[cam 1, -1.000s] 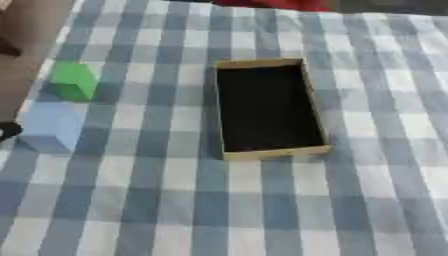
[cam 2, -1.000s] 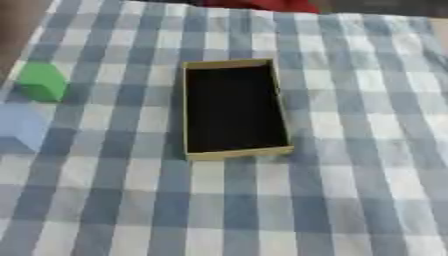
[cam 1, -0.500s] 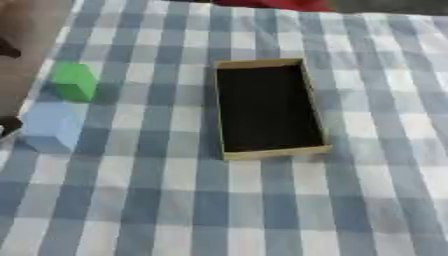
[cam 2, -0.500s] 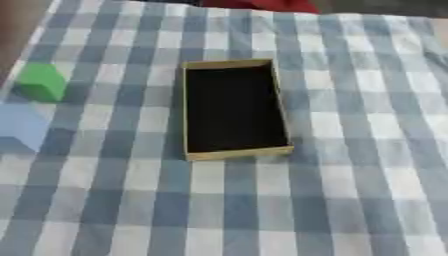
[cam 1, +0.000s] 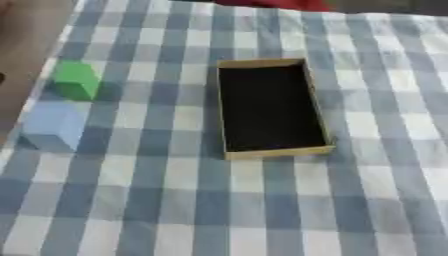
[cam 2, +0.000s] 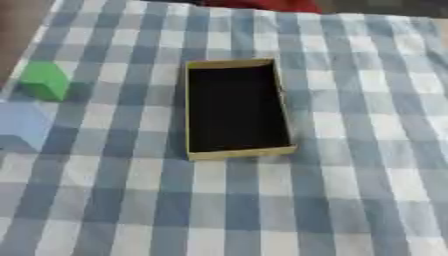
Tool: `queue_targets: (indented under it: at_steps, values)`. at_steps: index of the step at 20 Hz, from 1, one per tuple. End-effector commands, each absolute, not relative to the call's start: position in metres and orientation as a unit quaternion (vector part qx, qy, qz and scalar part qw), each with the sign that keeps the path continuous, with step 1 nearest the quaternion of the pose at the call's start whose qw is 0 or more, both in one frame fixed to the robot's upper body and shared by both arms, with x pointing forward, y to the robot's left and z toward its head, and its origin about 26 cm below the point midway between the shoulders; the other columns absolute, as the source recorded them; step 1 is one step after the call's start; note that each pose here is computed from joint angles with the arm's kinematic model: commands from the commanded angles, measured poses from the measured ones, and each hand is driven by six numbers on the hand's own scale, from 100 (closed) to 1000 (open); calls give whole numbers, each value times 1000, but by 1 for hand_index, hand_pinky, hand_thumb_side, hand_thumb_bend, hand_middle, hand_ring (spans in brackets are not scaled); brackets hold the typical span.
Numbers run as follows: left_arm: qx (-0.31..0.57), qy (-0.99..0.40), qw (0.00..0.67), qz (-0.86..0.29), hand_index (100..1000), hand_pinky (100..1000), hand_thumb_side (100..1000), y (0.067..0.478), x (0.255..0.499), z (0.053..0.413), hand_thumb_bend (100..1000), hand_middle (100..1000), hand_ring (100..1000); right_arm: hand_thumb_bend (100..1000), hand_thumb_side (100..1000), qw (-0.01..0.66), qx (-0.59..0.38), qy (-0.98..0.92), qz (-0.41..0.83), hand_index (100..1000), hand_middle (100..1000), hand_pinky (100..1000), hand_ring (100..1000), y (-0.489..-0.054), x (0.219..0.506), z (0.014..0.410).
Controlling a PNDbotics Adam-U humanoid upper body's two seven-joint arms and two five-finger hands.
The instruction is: Pick up objects on the table and place them in the box.
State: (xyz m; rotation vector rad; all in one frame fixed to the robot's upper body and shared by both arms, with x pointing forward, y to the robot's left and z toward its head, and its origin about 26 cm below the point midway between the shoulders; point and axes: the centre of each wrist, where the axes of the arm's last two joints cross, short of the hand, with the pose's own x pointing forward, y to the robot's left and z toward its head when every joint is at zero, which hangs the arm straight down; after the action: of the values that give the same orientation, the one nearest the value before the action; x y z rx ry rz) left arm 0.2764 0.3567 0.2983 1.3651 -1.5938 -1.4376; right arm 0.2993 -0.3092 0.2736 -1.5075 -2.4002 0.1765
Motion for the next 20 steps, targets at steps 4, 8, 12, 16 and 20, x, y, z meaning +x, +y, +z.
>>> queue_targets:
  at_steps: [4,8,12,16,20]
  values:
    - [500,-579,277,-580,893,811,438,354,273,307,458,785,809,100,1000,128,-532,-834,66,815,812,829,802,-311,295,284]
    - [487,-560,272,-613,911,834,462,351,274,310,530,814,833,100,1000,129,-532,-834,67,815,812,829,802,-311,295,284]
    - [477,-543,272,-635,922,852,497,348,275,313,591,835,851,100,1000,129,-531,-835,68,815,812,830,802,-310,295,284]
    - [469,-525,277,-654,922,865,513,345,276,317,647,850,865,100,1000,129,-529,-836,70,815,812,830,802,-310,295,284]
    - [459,-504,284,-674,910,871,536,341,277,320,689,849,877,100,1000,128,-528,-836,72,815,812,830,802,-309,295,285]
